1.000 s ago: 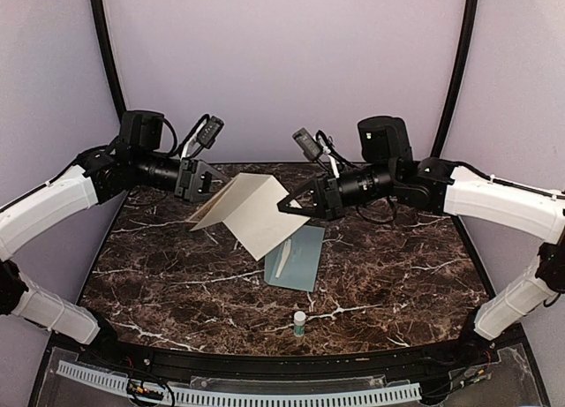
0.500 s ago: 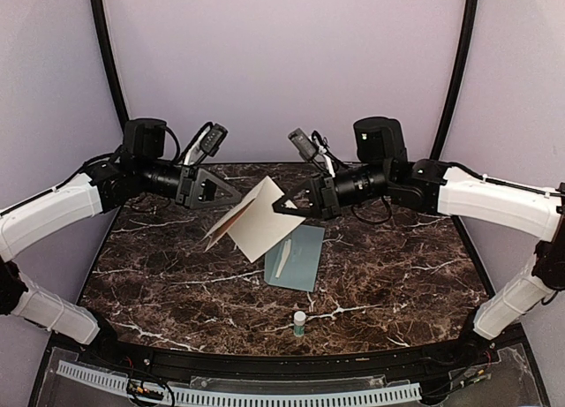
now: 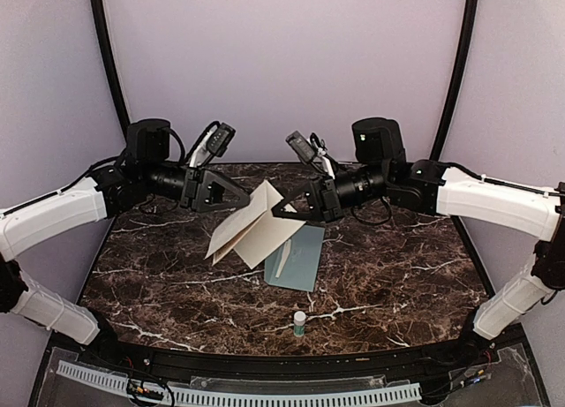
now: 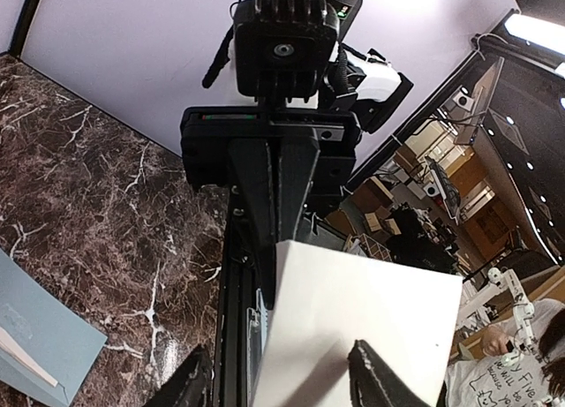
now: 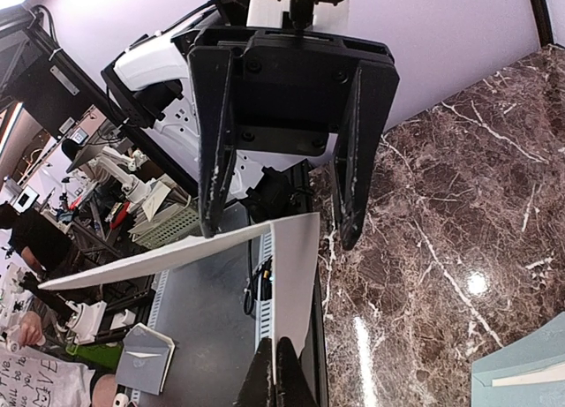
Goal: Place the letter into the envelope and seal it
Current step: Fold the letter.
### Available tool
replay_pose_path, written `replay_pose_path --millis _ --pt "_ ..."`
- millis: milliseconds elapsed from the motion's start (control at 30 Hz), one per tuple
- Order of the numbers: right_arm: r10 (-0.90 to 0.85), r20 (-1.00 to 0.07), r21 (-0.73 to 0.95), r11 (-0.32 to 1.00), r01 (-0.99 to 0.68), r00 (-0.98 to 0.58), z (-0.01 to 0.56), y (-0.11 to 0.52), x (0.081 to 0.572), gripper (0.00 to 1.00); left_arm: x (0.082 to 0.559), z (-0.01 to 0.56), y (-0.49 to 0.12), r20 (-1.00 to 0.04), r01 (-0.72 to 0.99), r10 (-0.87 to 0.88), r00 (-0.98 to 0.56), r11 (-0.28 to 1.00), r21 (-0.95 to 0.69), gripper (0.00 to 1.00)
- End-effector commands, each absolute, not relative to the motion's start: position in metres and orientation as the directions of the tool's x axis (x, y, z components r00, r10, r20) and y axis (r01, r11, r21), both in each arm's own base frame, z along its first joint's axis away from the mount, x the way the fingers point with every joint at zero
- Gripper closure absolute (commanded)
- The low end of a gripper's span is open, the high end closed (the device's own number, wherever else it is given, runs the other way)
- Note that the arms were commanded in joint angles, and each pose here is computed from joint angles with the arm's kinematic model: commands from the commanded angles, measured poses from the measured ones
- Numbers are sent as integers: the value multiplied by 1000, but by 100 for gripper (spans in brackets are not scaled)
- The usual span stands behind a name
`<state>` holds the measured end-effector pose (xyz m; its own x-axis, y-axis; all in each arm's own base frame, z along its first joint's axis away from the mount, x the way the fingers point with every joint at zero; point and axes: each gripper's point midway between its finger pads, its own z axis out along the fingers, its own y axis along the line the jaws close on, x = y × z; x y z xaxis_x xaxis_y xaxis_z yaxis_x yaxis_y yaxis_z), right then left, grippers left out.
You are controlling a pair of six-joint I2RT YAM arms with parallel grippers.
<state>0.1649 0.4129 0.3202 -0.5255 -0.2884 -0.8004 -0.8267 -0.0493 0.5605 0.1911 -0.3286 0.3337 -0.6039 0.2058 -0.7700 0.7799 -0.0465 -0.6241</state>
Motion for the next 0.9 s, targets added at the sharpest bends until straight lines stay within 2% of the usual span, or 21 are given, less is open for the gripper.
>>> replay_pose_path --millis 0,167,633,800,867 --pt "-276 -817 546 -87 -833 -507 329 416 158 100 185 334 -335 -776 779 216 -592 -93 -620 51" --pt "-277 -818 545 -94 -833 -504 329 416 156 100 183 337 -337 -779 779 214 -589 -104 -618 62" --pt "-274 -821 540 -85 -838 -501 326 413 155 100 178 336 -345 -767 762 232 -599 -131 -635 84" --pt "-274 -822 538 -82 -839 -500 326 413 156 100 177 336 -346 -764 758 239 -599 -140 -637 98" --pt "-275 -821 538 -79 -839 -500 326 413 155 100 177 336 -347 -764 757 240 -599 -142 -638 100"
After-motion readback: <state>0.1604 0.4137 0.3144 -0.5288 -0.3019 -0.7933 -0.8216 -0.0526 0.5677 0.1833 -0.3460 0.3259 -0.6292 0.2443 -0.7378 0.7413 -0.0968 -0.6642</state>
